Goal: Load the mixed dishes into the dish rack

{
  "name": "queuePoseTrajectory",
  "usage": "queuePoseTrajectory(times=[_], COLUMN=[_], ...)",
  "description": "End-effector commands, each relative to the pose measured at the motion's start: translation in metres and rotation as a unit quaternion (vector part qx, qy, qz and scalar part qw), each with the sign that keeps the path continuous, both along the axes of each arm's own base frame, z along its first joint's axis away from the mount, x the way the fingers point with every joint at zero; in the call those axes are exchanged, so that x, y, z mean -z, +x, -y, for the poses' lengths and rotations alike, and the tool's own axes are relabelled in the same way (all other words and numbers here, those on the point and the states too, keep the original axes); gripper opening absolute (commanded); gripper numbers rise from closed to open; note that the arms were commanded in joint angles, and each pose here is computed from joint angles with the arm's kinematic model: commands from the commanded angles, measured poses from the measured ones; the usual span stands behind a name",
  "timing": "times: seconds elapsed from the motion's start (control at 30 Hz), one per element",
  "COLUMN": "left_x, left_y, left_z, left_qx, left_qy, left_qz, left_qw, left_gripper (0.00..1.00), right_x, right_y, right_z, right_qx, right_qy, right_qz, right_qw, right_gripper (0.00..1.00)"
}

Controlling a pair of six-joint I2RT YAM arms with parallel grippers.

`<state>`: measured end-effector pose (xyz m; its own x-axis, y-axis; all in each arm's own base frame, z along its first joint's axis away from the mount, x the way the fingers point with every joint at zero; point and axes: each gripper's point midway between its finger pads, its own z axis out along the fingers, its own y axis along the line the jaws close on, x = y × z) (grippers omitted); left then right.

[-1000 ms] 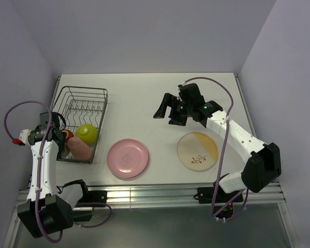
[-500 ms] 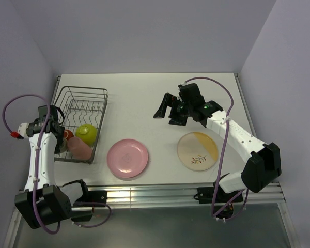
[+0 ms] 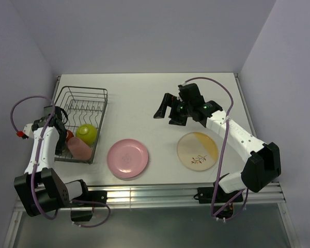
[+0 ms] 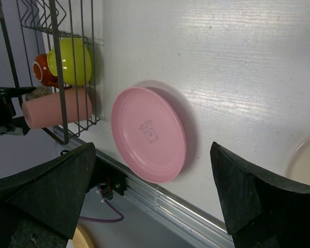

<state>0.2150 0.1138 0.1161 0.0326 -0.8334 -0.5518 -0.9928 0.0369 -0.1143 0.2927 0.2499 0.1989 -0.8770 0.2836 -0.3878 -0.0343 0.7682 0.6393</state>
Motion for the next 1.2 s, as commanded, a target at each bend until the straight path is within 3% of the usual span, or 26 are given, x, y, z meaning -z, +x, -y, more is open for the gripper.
queuePoseTrajectory(times=[0.0,1.13,1.17], left_x=[-0.001,0.051,0.05], left_y=[0.002,-0.029,-0.03], left_z=[-0.009,-0.003,-0.003], left_qx=[-0.011,-0.029,-0.031], left_qy=[0.022,-0.039,-0.039], left_qz=[0.006,-0.057,-0.056], left_qw=[1.0,0.997,0.997], left_gripper=[0.0,0.03,0.27], right_x=[-0.015,-0.008,-0.007], right_y=[0.009,0.003,0.003], right_z=[-0.003,-0.008,-0.009], right_qx=[0.002,-0.004,-0.005], right_qy=[0.002,0.011,0.009], right_qz=[0.027,0.02,0.02], right_qw=[1.0,1.0,1.0], right_gripper=[0.99,0.99,0.99])
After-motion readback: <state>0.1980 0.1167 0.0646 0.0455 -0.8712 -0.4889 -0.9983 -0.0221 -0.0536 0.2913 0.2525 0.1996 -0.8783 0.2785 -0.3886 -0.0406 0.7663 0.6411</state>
